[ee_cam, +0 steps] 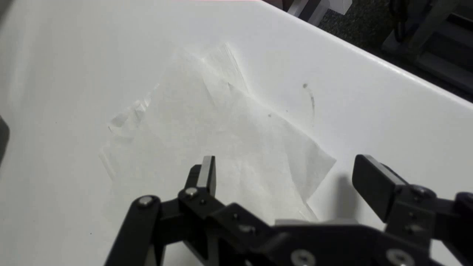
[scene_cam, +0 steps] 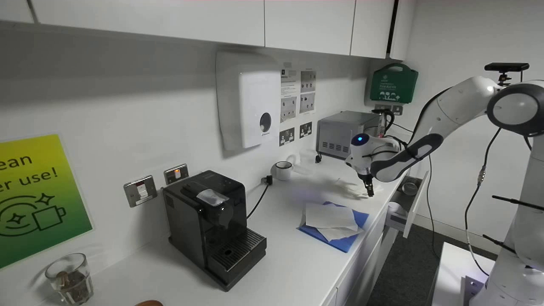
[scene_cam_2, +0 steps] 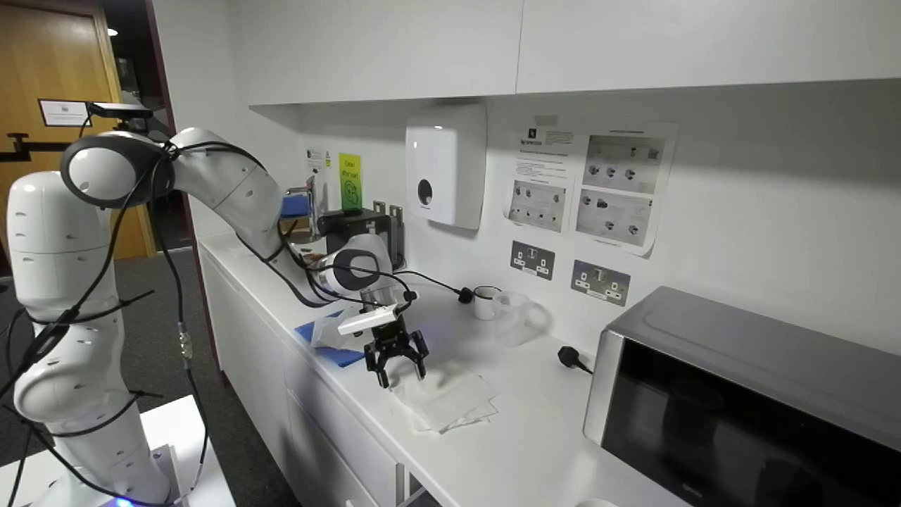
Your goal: Place the white napkins on the blue placemat
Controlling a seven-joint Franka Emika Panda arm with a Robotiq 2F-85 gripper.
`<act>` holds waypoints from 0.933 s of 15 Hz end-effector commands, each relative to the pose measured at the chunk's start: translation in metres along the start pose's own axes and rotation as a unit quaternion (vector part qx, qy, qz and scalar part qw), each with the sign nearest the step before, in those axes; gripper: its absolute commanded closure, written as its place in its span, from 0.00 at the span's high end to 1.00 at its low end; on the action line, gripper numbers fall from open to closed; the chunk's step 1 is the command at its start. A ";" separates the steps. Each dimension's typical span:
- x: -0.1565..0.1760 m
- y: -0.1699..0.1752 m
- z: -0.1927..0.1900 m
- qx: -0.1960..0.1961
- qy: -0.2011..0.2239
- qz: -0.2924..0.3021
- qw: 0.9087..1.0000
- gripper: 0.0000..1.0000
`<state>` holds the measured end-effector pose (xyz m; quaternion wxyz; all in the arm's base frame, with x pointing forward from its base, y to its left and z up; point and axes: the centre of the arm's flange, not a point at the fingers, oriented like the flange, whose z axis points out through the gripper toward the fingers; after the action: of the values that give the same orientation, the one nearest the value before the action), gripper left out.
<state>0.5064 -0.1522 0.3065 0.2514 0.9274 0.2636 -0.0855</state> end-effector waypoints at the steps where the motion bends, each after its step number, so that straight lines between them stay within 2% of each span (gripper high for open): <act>1: 0.000 0.011 0.005 -0.009 0.003 -0.015 1.000 1.00; 8: -0.001 0.015 0.003 -0.013 -0.001 -0.013 1.000 0.99; 9: -0.001 0.016 0.003 -0.011 0.000 -0.013 1.000 0.91; 10: 0.000 0.016 0.004 -0.009 0.001 -0.013 1.000 0.74; 11: 0.000 0.016 0.004 -0.007 0.001 -0.013 1.000 0.69; 14: -0.001 0.016 0.004 -0.004 0.003 -0.013 1.000 0.45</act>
<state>0.5084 -0.1556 0.3076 0.2555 0.9262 0.2637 -0.0857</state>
